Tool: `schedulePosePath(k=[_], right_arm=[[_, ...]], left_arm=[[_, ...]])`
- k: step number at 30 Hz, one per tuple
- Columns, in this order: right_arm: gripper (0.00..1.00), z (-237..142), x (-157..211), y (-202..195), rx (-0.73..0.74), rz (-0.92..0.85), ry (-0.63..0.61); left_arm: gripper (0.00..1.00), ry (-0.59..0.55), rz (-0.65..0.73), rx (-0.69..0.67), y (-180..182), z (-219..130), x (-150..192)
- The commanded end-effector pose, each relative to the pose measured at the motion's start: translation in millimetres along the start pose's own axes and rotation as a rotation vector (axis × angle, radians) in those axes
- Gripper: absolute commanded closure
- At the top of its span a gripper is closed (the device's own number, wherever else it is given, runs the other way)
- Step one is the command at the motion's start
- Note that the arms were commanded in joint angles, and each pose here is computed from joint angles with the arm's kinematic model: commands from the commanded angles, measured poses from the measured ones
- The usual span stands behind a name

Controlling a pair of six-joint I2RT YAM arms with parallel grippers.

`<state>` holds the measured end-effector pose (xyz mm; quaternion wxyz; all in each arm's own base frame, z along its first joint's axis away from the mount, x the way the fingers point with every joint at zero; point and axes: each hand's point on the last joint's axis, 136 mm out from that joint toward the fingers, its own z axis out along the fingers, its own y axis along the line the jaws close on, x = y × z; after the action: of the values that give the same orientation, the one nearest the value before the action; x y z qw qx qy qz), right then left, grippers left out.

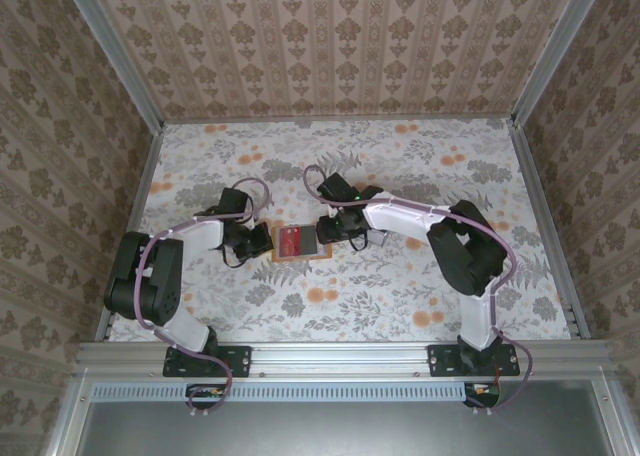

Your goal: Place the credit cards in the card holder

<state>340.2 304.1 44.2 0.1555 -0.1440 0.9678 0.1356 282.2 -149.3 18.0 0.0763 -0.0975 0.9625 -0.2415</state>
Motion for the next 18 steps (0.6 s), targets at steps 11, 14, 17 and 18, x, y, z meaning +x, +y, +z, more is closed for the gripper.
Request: schedulePosePath(k=[11,14,17,18], right_arm=[[0.51,20.0,-0.8,-12.4,0.157,-0.108,0.064],[0.52,19.4,0.2,-19.5,0.197,-0.111,0.065],[0.55,18.5,-1.0,-25.7,0.233,-0.112,0.054],[0.57,18.3,-1.4,-27.0,0.241,-0.113,0.051]], left_arm=[[1.00,0.055,0.004,-0.060,11.8,6.8,9.1],[1.00,0.053,0.003,-0.057,11.2,6.8,8.5],[1.00,0.056,0.001,-0.057,12.0,8.2,9.4],[1.00,0.057,0.000,-0.056,12.0,8.7,9.5]])
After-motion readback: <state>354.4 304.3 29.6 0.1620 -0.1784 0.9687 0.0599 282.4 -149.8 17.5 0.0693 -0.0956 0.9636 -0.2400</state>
